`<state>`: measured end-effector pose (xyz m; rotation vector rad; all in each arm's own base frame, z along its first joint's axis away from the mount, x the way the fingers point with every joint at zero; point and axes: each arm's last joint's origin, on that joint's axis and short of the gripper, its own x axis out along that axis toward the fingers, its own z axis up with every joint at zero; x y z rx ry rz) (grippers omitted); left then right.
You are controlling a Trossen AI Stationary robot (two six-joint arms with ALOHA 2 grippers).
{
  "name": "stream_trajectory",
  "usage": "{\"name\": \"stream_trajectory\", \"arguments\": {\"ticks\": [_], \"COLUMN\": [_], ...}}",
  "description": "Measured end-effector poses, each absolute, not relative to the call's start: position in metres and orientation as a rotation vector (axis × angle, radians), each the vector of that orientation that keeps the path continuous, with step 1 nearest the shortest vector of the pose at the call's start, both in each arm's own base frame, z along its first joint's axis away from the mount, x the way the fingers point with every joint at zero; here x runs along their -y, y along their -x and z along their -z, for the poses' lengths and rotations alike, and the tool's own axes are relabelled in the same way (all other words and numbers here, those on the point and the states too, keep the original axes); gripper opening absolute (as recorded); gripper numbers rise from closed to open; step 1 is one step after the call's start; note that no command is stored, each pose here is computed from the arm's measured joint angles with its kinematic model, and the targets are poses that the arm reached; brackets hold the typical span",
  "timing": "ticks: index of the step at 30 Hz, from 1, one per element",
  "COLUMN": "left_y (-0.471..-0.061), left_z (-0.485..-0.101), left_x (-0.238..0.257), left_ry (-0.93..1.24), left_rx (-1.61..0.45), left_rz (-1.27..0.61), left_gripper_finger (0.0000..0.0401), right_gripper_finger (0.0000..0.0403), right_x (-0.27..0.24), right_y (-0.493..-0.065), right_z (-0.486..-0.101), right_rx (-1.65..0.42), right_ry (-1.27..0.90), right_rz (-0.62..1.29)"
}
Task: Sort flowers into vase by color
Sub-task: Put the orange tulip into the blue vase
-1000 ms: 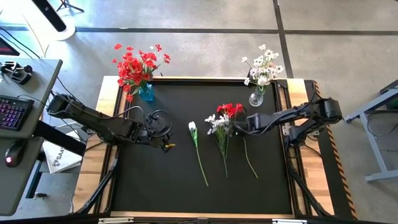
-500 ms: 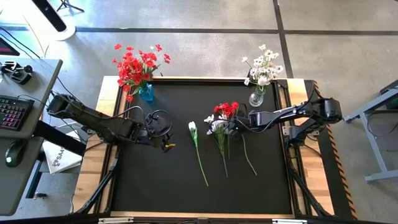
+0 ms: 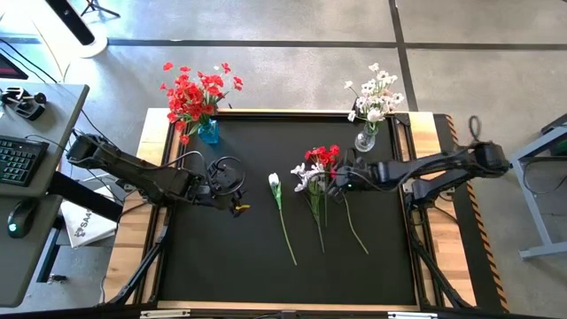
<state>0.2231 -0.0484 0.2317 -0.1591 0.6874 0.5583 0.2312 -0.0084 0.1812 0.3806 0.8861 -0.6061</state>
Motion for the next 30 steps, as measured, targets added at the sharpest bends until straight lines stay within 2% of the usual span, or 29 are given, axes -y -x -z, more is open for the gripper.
{"name": "stream_trajectory", "arguments": {"ticks": [5, 14, 19, 23, 30], "left_y": [-0.223, -0.226, -0.226, -0.226, -0.226], "left_z": [-0.232, -0.234, -0.234, -0.234, -0.235], "left_x": [0.049, 0.049, 0.049, 0.049, 0.049], "left_ry": [0.162, 0.162, 0.162, 0.162, 0.148], "left_rx": [-0.683, -0.653, -0.653, -0.653, -0.654], "left_rz": [-0.557, -0.551, -0.552, -0.551, -0.545], "left_gripper_finger": [0.0154, 0.0154, 0.0154, 0.0154, 0.0154], "right_gripper_finger": [0.0007, 0.0116, 0.0141, 0.012, 0.001], "right_x": [0.0, 0.002, 0.002, 0.004, 0.011], "right_y": [-0.227, -0.239, -0.247, -0.252, -0.254], "right_z": [-0.191, -0.15, -0.126, -0.119, -0.119], "right_rx": [-0.829, -0.969, -1.022, -0.994, -0.985], "right_ry": [-0.435, -0.403, -0.388, -0.35, -0.287], "right_rz": [0.612, 0.739, 0.778, 0.825, 0.812]}}
